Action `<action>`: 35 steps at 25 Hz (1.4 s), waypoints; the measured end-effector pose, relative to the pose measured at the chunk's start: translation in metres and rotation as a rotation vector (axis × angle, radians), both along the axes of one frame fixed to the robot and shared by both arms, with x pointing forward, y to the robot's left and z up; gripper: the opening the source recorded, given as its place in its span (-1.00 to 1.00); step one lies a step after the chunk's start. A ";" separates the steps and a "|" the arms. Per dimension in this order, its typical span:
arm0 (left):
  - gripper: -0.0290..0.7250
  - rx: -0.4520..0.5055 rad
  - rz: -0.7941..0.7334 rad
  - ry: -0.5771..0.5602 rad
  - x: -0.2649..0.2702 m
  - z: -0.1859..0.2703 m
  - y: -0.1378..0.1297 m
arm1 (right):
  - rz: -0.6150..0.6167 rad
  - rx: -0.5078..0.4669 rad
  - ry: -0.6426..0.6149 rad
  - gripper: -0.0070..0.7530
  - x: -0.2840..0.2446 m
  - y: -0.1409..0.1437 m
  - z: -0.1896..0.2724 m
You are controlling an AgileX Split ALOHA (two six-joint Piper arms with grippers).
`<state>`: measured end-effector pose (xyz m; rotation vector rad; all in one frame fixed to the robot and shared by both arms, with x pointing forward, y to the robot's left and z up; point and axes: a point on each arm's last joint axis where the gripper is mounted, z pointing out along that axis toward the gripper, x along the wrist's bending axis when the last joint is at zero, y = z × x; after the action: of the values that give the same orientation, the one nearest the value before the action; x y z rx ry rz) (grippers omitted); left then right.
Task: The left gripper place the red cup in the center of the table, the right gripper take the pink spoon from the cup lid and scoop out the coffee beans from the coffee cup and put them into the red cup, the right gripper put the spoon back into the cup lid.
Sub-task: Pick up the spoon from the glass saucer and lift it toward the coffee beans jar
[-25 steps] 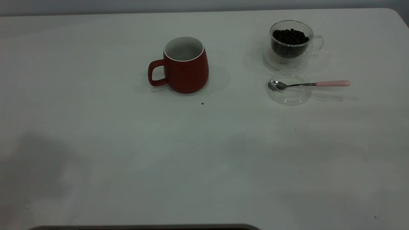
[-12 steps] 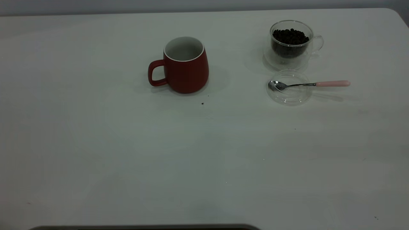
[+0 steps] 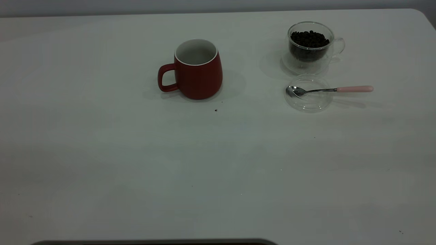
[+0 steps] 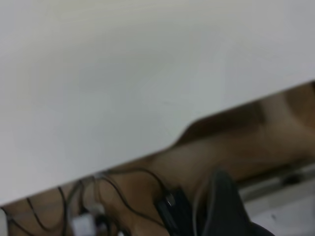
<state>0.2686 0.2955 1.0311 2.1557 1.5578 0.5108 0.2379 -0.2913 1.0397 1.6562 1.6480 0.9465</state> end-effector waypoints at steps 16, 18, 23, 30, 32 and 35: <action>0.38 -0.048 0.224 -0.317 -0.046 0.001 0.011 | 0.000 0.000 0.000 0.43 0.000 0.000 0.000; 0.38 -0.044 0.245 -0.317 -0.046 0.001 0.011 | 0.000 0.000 0.000 0.43 0.000 0.000 0.000; 0.38 -0.043 0.252 -0.317 -0.046 0.001 0.011 | 0.006 0.010 -0.003 0.43 0.000 0.001 0.000; 0.38 -0.043 0.252 -0.317 -0.046 0.001 0.011 | 0.044 0.080 -0.025 0.43 0.001 0.007 0.003; 0.38 -0.043 0.252 -0.317 -0.046 0.001 0.011 | 0.072 0.171 -0.044 0.43 0.001 0.014 0.006; 0.38 -0.043 0.252 -0.317 -0.046 0.001 0.011 | 0.153 0.345 -0.075 0.43 0.001 0.027 0.012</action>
<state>0.2226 0.3061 1.0325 1.7522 1.6452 0.8462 0.2385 -0.2643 1.0520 1.7042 1.6473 1.4181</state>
